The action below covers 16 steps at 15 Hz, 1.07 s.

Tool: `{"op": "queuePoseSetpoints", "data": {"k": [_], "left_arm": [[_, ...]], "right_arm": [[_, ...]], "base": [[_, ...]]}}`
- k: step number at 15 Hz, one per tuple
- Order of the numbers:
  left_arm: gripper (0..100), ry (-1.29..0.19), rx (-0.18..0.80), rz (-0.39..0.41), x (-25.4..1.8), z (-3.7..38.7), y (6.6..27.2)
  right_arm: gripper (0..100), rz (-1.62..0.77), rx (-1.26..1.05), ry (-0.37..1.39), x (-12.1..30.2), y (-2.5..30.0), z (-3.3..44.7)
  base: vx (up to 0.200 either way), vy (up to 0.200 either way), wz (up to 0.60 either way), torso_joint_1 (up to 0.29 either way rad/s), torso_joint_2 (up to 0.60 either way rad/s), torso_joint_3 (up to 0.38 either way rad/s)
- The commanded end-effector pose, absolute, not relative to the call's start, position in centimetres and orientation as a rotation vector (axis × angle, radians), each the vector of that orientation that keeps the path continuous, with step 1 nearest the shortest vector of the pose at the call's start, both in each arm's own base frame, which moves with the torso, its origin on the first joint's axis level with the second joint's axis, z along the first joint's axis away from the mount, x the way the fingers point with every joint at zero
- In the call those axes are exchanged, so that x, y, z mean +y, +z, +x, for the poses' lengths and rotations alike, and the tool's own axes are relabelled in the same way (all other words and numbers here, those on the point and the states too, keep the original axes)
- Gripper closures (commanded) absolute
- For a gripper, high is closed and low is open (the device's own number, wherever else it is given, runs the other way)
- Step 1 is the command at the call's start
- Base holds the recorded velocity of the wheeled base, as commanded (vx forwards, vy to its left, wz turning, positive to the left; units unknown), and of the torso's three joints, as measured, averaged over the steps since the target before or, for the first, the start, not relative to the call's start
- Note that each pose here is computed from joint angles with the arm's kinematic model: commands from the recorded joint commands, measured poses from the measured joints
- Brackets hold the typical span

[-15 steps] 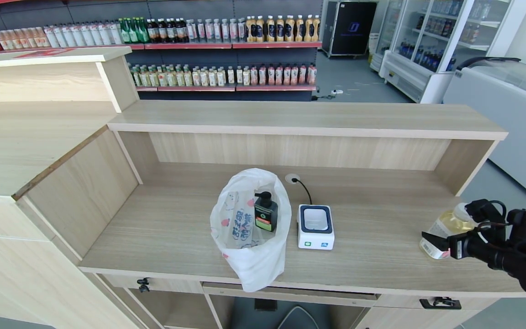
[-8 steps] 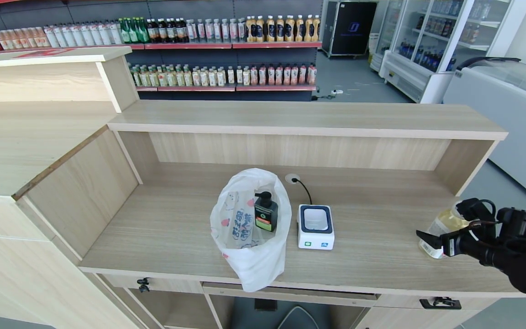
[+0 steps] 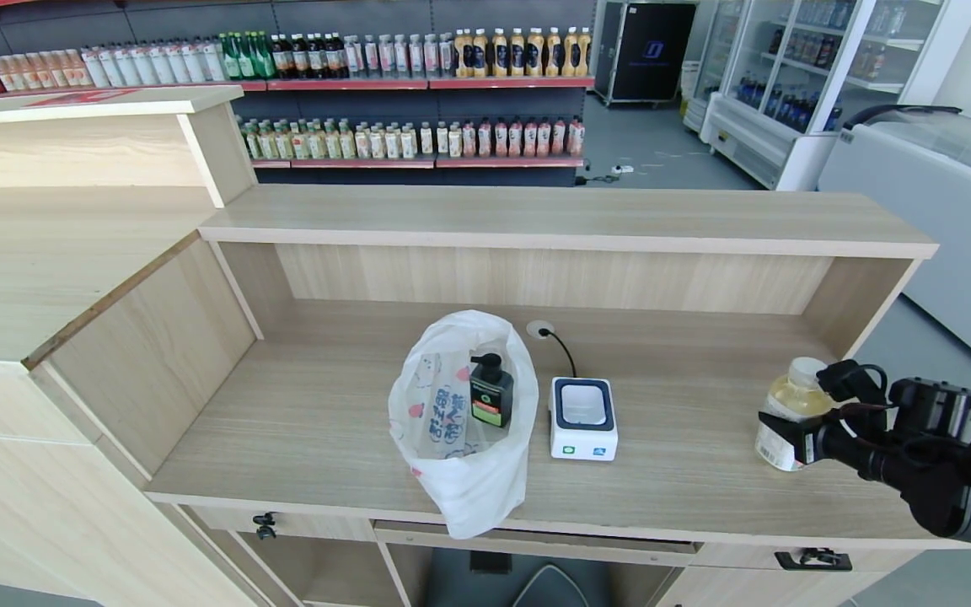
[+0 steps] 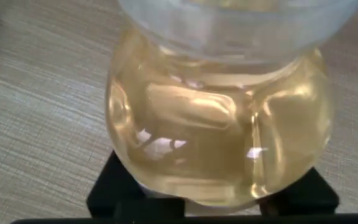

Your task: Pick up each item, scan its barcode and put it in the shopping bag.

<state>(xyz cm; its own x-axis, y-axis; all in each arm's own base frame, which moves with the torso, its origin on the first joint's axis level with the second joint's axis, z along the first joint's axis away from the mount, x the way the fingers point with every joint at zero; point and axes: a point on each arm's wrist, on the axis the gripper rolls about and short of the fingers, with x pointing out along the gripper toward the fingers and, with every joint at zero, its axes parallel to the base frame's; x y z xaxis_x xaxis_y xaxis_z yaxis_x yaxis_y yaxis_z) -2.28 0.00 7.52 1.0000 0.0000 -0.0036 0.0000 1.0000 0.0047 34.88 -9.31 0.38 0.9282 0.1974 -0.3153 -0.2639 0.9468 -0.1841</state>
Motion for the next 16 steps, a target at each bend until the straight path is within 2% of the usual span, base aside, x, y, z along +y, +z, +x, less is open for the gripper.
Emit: {"op": "queuePoseSetpoints", "data": {"k": [1, 7, 8, 9, 10, 11, 12, 13, 14, 16], "left_arm": [[0, 0.0, 0.003, 0.005, 0.0, -2.3, 7.5], [0, 0.0, 0.003, 0.005, 0.0, -2.3, 7.5], [0, 0.0, 0.003, 0.005, 0.0, -2.3, 7.5], [0, 0.0, 0.003, 0.005, 0.0, -2.3, 7.5], [0, 0.0, 0.003, 0.005, 0.0, -2.3, 7.5], [0, 0.0, 0.003, 0.005, 0.0, -2.3, 7.5], [0, 0.0, 0.003, 0.005, 0.0, -2.3, 7.5], [0, 0.0, 0.003, 0.005, 0.0, -2.3, 7.5], [0, 0.0, 0.003, 0.005, 0.0, -2.3, 7.5], [0, 0.0, 0.003, 0.005, 0.0, -2.3, 7.5]], "right_arm": [[100, -0.232, 0.301, 0.243, -8.9, 0.3, 35.0], [100, -0.266, 0.319, 0.191, -8.1, 0.7, 34.8], [100, -0.222, 0.278, 0.194, -7.7, 3.0, 34.7], [100, -0.117, 0.245, 0.217, -6.7, 6.2, 34.3], [100, 0.006, 0.2, 0.262, -5.6, 10.7, 33.6], [100, 0.068, 0.188, 0.302, -5.0, 13.2, 32.7], [100, 0.19, 0.181, 0.444, -3.6, 18.7, 30.1], [100, 0.239, 0.192, 0.513, -3.0, 20.6, 28.8], [100, 0.381, 0.239, 0.694, -1.2, 25.4, 25.7], [100, 0.512, 0.282, 0.868, 1.1, 30.2, 23.0]], "base": [[0.0, 0.0, 0.0, 0.0, 0.0, 0.0], [0.0, 0.0, 0.0, 0.0, 0.0, 0.0], [0.0, 0.0, 0.0, 0.0, 0.0, 0.0], [0.0, 0.0, 0.0, 0.0, 0.0, 0.0], [0.0, 0.0, 0.0, 0.0, 0.0, 0.0], [0.0, 0.0, 0.0, 0.0, 0.0, 0.0], [0.0, 0.0, 0.0, 0.0, 0.0, 0.0], [0.0, 0.0, 0.0, 0.0, 0.0, 0.0], [0.0, 0.0, 0.0, 0.0, 0.0, 0.0], [0.0, 0.0, 0.0, 0.0, 0.0, 0.0]]}}
